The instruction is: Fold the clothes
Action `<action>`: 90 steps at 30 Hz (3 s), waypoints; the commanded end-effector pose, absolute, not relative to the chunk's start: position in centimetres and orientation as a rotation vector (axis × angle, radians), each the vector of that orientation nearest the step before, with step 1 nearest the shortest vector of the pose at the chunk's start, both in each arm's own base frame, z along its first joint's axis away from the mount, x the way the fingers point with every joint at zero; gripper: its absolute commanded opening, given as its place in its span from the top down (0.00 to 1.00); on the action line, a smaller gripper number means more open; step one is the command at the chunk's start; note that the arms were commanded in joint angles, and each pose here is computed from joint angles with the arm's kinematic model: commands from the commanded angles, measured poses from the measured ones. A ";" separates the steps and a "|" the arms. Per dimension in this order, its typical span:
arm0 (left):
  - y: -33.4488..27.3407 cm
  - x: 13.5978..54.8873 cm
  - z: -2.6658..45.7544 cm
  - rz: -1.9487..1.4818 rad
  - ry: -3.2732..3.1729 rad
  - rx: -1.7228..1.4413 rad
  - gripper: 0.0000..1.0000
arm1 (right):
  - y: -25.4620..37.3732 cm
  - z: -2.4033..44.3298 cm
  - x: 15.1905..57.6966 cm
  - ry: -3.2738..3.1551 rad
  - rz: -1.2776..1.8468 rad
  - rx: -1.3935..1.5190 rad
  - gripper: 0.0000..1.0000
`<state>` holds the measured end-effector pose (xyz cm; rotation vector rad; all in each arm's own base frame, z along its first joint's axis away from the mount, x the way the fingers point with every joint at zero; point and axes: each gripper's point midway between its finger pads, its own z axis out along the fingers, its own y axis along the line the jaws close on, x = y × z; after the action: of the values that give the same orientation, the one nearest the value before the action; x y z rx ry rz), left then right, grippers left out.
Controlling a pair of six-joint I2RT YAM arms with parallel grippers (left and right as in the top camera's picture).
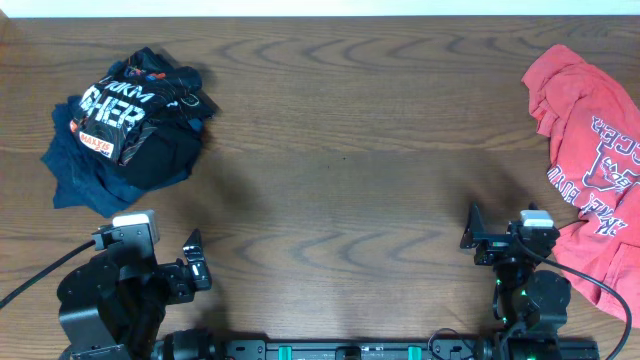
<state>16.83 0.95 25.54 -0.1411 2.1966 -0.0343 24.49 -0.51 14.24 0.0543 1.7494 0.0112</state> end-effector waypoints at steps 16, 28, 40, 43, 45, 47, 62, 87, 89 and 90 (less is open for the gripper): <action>0.8 16.5 25.8 -0.044 2.176 -0.138 0.02 | -0.5 14.0 24.5 1.753 0.000 0.043 0.01; 1.8 16.9 22.4 0.033 2.017 -0.147 0.02 | -0.5 14.0 24.5 1.753 0.000 0.043 0.01; 2.3 23.0 21.2 0.040 1.605 -0.085 0.02 | -0.5 14.0 24.5 1.753 0.000 0.043 0.01; 2.5 23.8 21.4 0.049 1.494 -0.072 0.02 | -0.5 14.0 24.5 1.753 0.000 0.043 0.01; 2.5 24.2 20.8 0.051 1.454 -0.067 0.02 | -0.5 14.0 24.5 1.753 0.000 0.043 0.01; 2.5 24.5 19.0 0.044 1.510 -0.069 0.02 | -0.5 14.0 24.5 1.753 0.000 0.043 0.01; 2.4 24.3 14.0 0.023 1.710 -0.096 0.02 | -0.5 14.0 24.5 1.753 0.000 0.043 0.01; 2.4 24.3 14.0 0.023 1.710 -0.096 0.02 | -0.5 14.0 24.5 1.753 0.000 0.043 0.01; 2.4 24.3 14.0 0.023 1.710 -0.096 0.02 | -0.5 14.0 24.5 1.753 0.000 0.044 0.01; 2.4 24.3 14.0 0.023 1.710 -0.096 0.02 | -0.5 14.0 24.5 1.753 0.000 0.043 0.01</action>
<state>24.40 2.73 15.37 -0.0957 1.6627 0.0483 24.51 -0.62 14.18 0.0591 1.7504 0.0055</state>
